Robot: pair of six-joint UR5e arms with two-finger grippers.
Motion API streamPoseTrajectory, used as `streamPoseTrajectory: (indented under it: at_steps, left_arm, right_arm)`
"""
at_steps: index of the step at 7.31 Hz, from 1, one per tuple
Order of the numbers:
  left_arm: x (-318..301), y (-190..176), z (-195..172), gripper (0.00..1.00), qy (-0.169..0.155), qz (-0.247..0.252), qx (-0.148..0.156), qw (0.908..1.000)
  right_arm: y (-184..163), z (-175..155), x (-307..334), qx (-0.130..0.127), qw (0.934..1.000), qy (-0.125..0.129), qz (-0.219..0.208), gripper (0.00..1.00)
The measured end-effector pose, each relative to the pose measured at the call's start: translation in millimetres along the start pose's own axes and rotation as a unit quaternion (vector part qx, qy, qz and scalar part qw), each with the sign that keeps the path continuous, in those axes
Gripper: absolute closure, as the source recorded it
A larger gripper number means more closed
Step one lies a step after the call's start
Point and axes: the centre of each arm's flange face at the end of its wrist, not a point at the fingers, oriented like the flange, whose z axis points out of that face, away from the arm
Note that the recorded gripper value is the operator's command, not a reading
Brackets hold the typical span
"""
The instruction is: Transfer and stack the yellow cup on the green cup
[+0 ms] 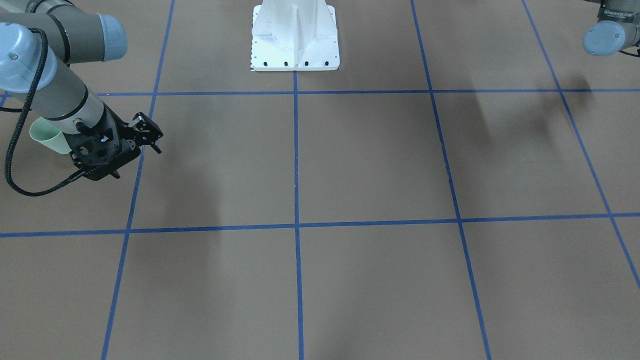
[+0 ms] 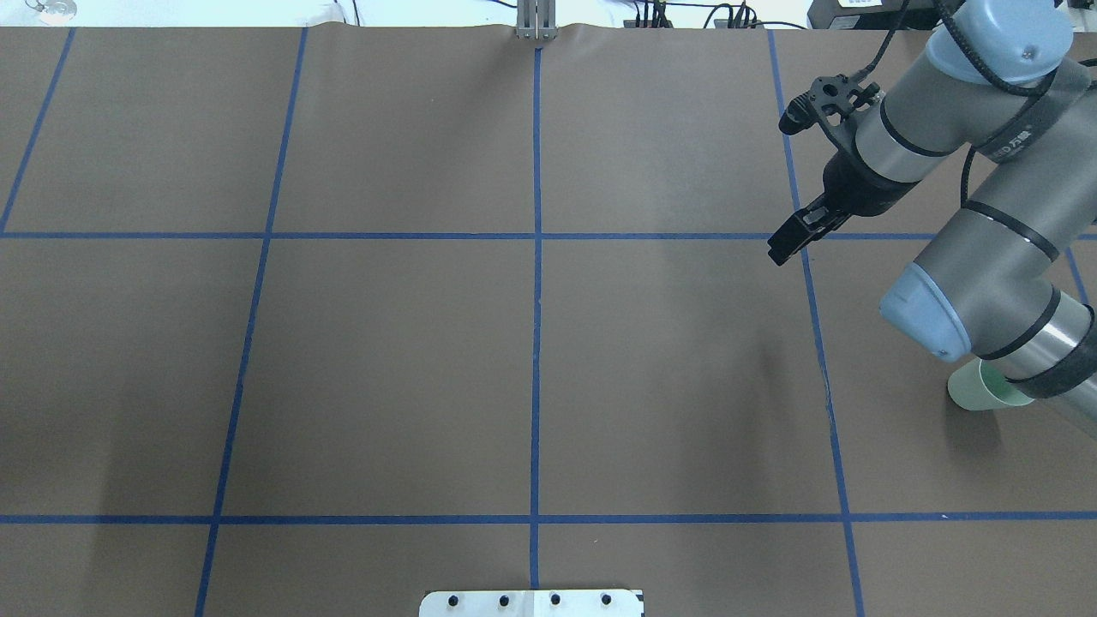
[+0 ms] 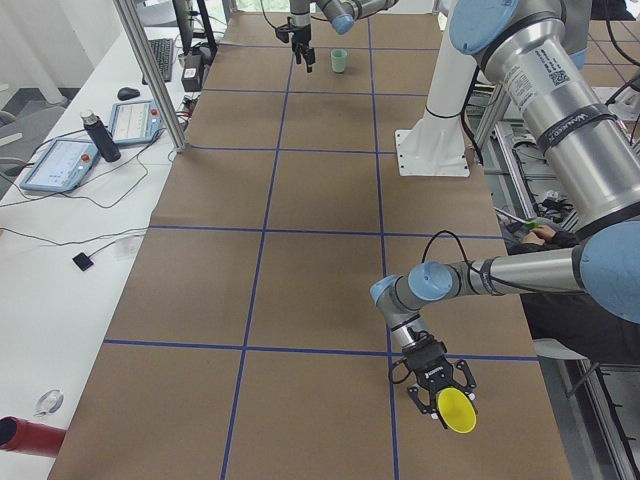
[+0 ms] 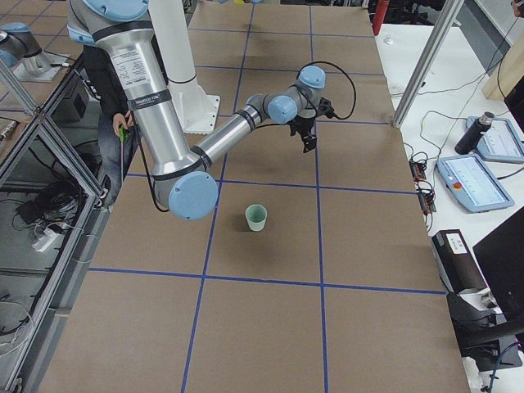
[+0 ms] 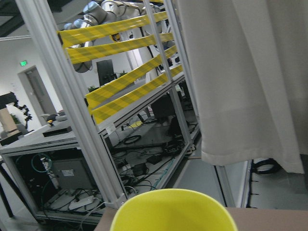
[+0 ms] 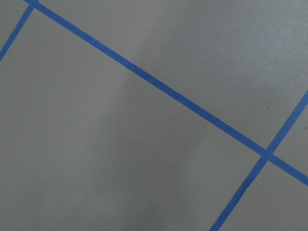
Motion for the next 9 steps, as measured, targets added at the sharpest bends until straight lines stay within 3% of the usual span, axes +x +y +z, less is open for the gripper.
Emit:
streamPoseTrajectory:
  at_steps: [2,4,5,7,9]
  left_arm:
    - [53.4,0.7,-76.6,0.71,0.094,0.024,-0.017,0.9951]
    - [101.9,-1.4,-173.1,0.71,0.199,0.058,-0.024,0.9780]
    - [119.6,-3.9,-219.5,0.71,0.249,0.081,-0.019,0.9648]
    - [136.2,-5.9,-280.7,0.72,0.343,0.129,-0.014,0.9302]
    - [144.6,-3.6,-336.5,0.74,0.433,0.174,-0.018,0.8843]
  right_arm:
    - [-0.6,-2.0,1.4,0.004,1.0000,0.007,0.000,0.01]
    - [-0.2,-7.4,6.0,0.009,0.9999,0.013,0.003,0.01]
    - [-0.8,-13.5,12.8,0.014,0.9997,0.016,0.008,0.01]
    - [1.2,-25.7,24.7,0.024,0.9994,0.021,0.017,0.01]
    - [4.4,-33.6,30.8,0.030,0.9990,0.024,0.024,0.01]
